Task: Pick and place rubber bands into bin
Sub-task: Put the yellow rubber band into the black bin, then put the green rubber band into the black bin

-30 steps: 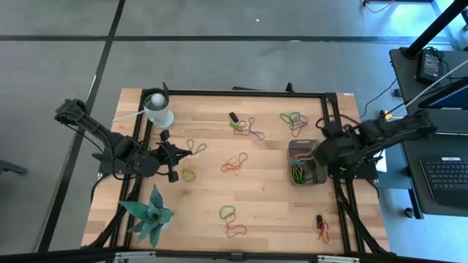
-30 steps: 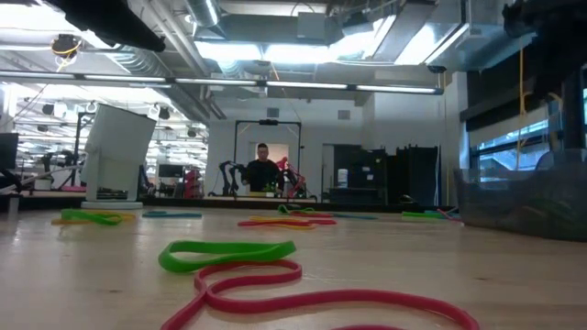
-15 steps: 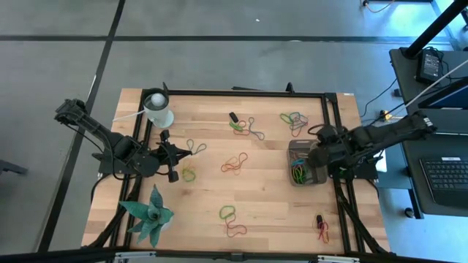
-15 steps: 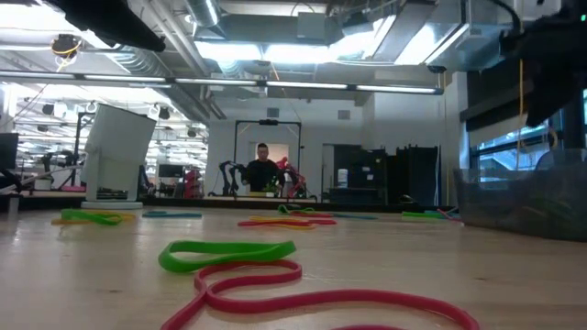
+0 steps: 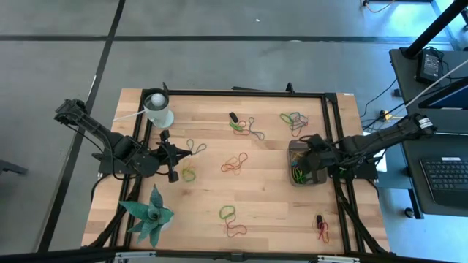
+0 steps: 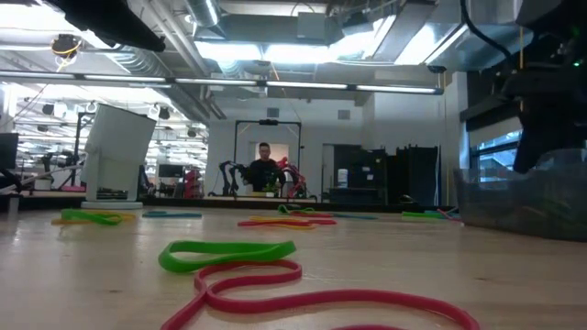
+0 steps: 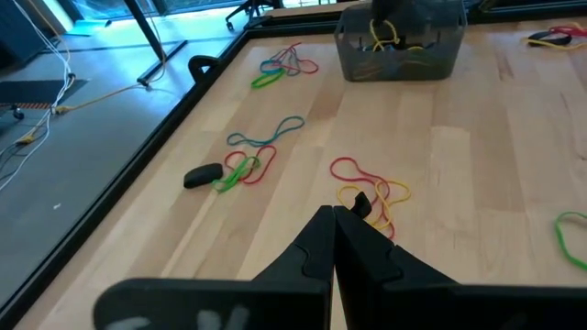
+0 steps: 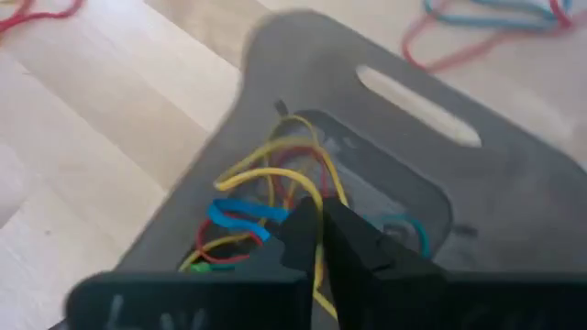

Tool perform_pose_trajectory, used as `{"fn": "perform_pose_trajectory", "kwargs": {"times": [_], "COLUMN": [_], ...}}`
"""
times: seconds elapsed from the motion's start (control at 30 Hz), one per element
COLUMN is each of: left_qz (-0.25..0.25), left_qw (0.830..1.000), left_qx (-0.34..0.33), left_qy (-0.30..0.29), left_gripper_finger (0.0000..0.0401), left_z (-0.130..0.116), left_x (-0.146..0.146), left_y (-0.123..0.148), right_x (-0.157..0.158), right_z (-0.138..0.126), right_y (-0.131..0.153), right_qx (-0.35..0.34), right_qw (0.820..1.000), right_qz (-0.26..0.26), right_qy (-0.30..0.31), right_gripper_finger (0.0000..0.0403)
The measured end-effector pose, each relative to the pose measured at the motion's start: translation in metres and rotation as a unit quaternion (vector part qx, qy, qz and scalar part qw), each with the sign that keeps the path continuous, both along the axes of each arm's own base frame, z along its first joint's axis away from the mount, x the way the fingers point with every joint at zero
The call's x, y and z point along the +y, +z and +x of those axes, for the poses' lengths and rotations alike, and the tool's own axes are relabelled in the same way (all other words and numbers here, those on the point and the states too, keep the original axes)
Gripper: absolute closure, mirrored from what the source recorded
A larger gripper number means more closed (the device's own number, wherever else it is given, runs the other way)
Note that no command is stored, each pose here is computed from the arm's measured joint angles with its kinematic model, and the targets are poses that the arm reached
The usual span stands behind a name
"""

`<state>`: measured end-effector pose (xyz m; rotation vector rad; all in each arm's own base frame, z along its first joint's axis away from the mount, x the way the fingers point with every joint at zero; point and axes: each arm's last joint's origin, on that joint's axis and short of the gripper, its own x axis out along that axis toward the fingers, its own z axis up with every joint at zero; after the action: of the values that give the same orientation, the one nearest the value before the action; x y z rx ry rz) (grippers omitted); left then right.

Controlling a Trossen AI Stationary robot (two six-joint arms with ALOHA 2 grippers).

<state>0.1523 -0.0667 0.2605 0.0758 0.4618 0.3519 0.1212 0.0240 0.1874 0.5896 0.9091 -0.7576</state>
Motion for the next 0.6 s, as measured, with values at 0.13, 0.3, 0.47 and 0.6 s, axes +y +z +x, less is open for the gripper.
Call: {"fn": "perform_pose_trajectory", "kwargs": {"times": [0.13,0.3,0.47,0.6], "left_qz": [0.000,-0.003,-0.003,-0.003], "left_qw": [1.000,1.000,1.000,1.000], "left_qx": [0.000,0.000,0.001,0.001], "left_qy": [0.000,-0.002,-0.002,-0.002], "left_gripper_finger": [0.0399,0.0399,0.0399,0.0399], "left_z": [0.0000,0.0000,0.0000,0.0000], "left_x": [0.0000,-0.0001,-0.0002,-0.0002], "left_y": [0.0000,-0.0001,-0.0001,-0.0001], "right_x": [-0.0027,-0.0058,-0.0061,-0.0054], "right_z": [-0.0033,-0.0032,-0.0039,-0.0054], "right_y": [-0.0003,-0.0005,0.0002,0.0042], "right_qx": [0.025,0.030,0.032,0.023], "right_qw": [0.999,0.999,0.997,0.996], "right_qz": [0.026,0.036,0.065,0.080], "right_qy": [-0.014,-0.026,-0.022,-0.006], "right_gripper_finger": [0.0337,0.0300,0.0279,0.0277]}}
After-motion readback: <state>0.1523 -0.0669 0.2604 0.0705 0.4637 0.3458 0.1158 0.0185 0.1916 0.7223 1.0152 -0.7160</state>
